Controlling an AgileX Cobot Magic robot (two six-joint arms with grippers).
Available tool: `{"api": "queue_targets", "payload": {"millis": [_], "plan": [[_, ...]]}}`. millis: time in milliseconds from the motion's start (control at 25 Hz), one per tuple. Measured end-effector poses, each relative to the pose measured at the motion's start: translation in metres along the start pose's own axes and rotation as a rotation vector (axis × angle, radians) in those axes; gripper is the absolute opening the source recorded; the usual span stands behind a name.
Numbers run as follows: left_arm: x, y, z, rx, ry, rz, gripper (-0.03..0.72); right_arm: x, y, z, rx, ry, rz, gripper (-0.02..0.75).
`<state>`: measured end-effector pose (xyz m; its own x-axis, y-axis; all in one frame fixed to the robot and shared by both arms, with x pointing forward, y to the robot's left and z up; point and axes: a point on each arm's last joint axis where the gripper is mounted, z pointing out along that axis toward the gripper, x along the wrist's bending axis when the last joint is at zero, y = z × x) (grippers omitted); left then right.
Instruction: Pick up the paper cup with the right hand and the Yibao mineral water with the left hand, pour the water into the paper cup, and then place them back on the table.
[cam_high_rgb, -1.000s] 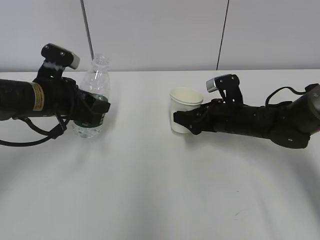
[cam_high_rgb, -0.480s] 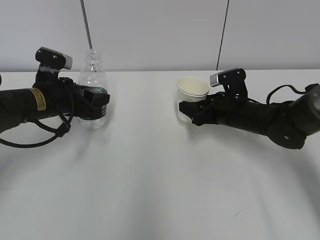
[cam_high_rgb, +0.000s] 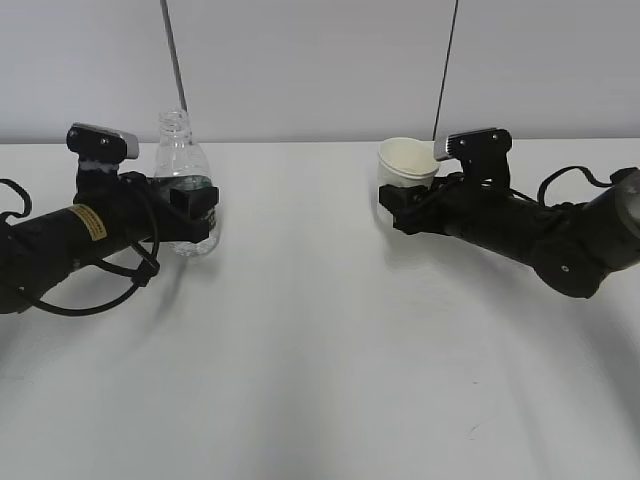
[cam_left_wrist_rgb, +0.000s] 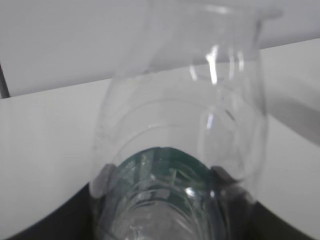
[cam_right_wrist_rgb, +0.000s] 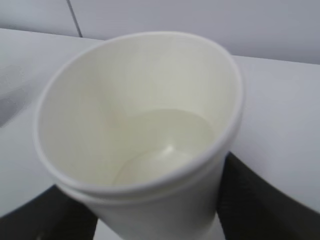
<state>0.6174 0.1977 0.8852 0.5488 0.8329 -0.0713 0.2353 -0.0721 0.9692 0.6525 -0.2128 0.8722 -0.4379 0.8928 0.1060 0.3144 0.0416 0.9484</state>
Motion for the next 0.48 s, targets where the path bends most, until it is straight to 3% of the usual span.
{"api": "queue_targets", "payload": {"millis": [480], "plan": [[0.004,-0.013,0.005,-0.060,0.013,-0.015,0.353,-0.008,-0.002,0.000,0.021,-0.085,0.019,0.506]]}}
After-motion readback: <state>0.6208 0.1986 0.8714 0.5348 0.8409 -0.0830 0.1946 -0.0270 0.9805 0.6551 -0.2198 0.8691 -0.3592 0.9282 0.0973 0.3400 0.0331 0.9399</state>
